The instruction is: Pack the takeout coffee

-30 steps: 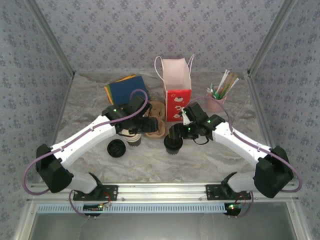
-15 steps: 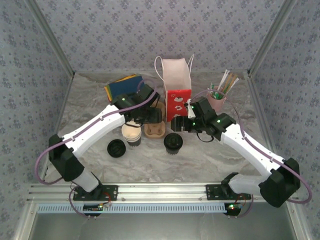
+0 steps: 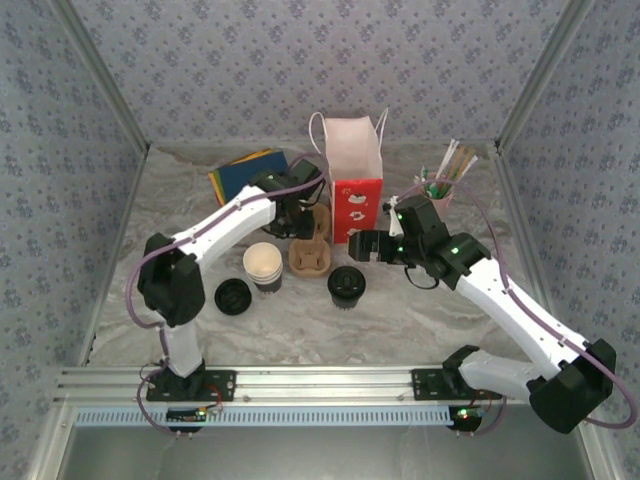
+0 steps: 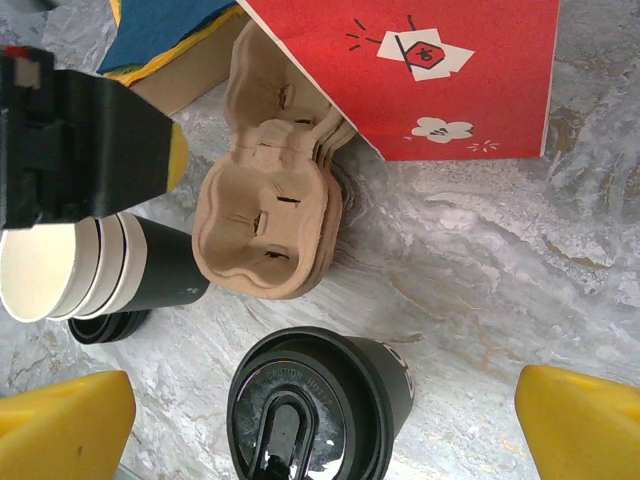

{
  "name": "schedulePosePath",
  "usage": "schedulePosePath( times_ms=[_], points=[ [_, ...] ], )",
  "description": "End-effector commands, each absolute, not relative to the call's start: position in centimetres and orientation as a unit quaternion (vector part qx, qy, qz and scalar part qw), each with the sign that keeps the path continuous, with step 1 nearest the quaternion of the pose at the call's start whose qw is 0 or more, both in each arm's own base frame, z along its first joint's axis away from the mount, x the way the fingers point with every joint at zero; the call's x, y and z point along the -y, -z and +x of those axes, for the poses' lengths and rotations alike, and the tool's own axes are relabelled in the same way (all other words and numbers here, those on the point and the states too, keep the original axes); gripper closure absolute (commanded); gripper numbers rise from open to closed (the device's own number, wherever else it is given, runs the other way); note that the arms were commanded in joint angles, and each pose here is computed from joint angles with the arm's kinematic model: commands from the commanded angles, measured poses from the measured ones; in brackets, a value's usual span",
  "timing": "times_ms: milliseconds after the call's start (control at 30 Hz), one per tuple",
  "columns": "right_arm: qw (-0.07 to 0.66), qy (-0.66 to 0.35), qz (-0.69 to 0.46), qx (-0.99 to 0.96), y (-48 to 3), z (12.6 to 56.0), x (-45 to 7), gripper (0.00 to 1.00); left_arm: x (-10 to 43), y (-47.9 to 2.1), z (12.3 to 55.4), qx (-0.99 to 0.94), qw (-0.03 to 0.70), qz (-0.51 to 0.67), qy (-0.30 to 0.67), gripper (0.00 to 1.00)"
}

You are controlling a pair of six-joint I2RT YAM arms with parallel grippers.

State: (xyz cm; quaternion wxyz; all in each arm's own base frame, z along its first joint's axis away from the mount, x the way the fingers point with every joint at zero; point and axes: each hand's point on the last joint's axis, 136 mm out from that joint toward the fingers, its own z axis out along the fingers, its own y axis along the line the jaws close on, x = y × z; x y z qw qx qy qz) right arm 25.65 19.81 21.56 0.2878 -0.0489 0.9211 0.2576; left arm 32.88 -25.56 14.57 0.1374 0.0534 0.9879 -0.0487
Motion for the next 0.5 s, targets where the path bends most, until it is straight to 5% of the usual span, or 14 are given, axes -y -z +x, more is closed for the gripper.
schedulePosePath(
  times_ms=[0, 467],
  points=[
    [0.281, -0.244, -0.034, -0.928, -20.8, 25.2, -18.8, 0.0, 25.7, -14.6, 33.0, -0.989, 0.116, 0.08, 0.051, 0.63],
    [0.277, -0.24, -0.026, -0.93, -20.1, 25.5, -18.4, 0.0, 24.6, -10.6, 33.0, -0.995, 0.039, 0.08, 0.05, 0.63]
  ],
)
